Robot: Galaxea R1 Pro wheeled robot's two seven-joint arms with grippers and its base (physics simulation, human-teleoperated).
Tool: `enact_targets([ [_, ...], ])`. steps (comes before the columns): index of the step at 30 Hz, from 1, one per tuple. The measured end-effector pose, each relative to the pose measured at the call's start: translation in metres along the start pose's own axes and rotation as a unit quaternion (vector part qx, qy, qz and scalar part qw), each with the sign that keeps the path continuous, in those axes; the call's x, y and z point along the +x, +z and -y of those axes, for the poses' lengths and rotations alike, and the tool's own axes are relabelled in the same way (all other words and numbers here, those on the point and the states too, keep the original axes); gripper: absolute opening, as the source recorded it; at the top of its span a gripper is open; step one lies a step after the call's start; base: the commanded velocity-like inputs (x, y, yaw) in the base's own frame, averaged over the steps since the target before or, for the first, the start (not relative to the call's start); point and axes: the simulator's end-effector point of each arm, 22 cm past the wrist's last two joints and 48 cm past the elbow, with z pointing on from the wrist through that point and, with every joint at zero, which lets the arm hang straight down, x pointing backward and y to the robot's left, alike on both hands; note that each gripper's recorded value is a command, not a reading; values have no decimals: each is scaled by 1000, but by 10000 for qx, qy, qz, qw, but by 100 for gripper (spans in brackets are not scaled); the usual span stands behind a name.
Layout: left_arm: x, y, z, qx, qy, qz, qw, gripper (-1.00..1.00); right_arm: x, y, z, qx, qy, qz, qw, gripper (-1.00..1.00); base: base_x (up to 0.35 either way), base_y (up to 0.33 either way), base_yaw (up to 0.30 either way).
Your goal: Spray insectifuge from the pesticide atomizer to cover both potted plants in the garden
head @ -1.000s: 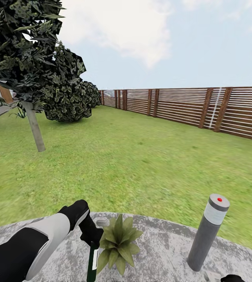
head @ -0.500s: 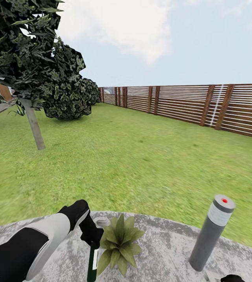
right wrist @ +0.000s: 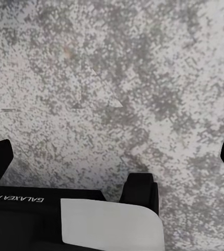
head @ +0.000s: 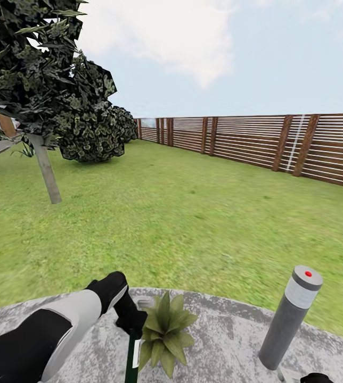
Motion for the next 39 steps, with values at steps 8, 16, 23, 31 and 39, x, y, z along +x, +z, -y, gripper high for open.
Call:
enact_targets([
  [8, 0, 1, 3, -9, 38, -15, 10000, -100, 0, 0, 0, -1, 2, -1, 10000, 100, 0, 0, -112],
  [16, -3, 1, 8, 18, 77, 13, 10000, -100, 0, 0, 0, -1, 2, 2, 10000, 100, 0, 0, -236],
  [23, 1, 1, -4, -308, 293, -105, 9990, -100, 0, 0, 0, -1, 1, 1, 10000, 100, 0, 0, -47],
  [31, 16, 1, -36, -962, 610, -420, 9926, -100, 0, 0, 0, 4, -7, -7, 10000, 100, 0, 0, -1],
  [39, 16, 1, -34, -951, 625, -414, 9926, -100, 0, 0, 0, 10, -22, -10, 10000, 100, 0, 0, 0],
])
